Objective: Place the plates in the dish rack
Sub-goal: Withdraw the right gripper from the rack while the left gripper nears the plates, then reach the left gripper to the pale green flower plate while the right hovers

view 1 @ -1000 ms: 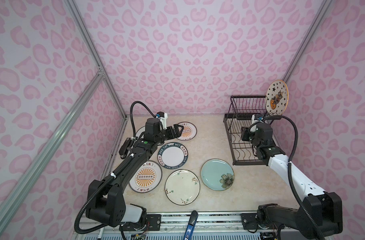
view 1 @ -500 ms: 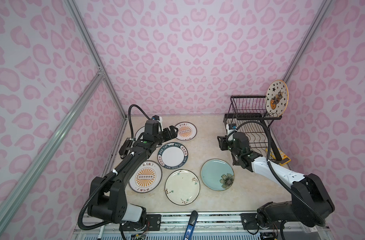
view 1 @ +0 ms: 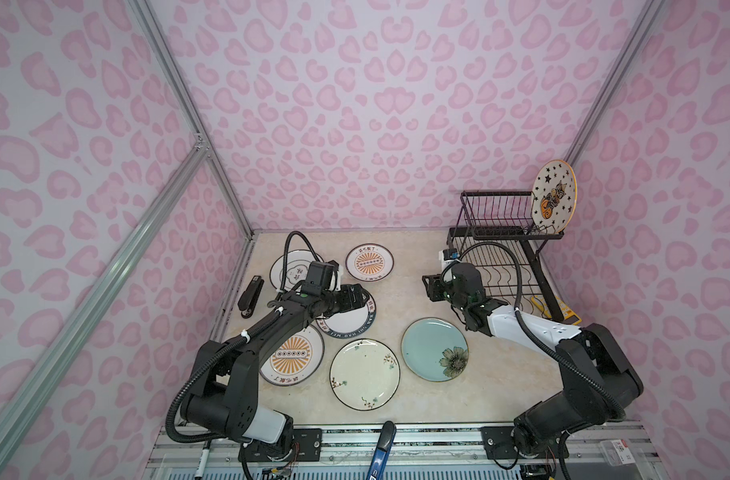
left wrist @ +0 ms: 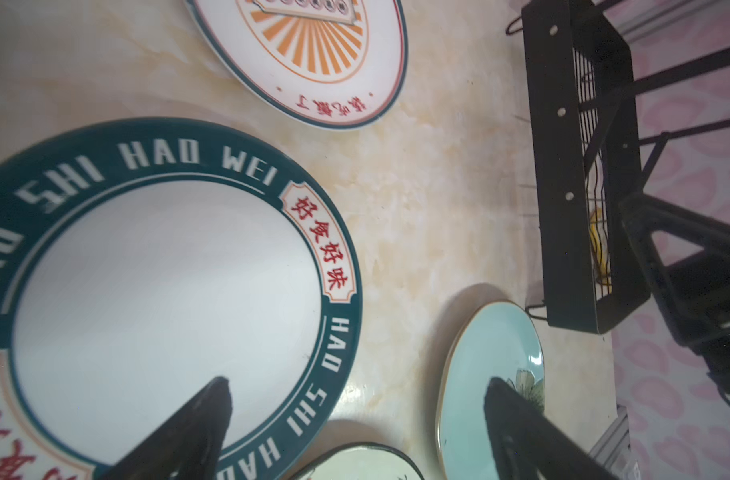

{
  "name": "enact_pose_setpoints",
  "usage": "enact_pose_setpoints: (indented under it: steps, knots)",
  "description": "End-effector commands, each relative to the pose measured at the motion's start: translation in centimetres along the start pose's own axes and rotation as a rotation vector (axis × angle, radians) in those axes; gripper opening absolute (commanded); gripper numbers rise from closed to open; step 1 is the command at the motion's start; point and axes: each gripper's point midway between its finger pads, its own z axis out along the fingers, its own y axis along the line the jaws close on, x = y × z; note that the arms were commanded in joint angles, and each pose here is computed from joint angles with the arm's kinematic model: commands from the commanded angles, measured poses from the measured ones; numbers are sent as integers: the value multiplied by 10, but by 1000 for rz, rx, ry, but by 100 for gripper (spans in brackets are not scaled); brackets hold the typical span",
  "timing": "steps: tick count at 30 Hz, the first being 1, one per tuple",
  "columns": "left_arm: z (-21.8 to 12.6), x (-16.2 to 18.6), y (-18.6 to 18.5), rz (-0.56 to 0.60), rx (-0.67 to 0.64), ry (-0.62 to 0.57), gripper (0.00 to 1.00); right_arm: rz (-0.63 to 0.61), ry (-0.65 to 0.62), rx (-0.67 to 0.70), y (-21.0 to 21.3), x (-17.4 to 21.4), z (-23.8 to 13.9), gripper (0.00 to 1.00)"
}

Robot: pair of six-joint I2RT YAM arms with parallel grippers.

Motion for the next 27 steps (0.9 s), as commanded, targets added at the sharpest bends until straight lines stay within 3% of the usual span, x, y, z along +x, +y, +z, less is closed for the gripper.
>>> enact_pose_setpoints:
  steps: [1,12,27]
  knots:
    - [10,20,-21,86,50,84,97,7,2,30,-8,0,1,50]
    - [44,70,-50,107,134,264,100,32,-34,126,-45,-18,-22,50]
    - [72,105,-64,173,98,390,72,51,-61,138,-55,-24,-34,49]
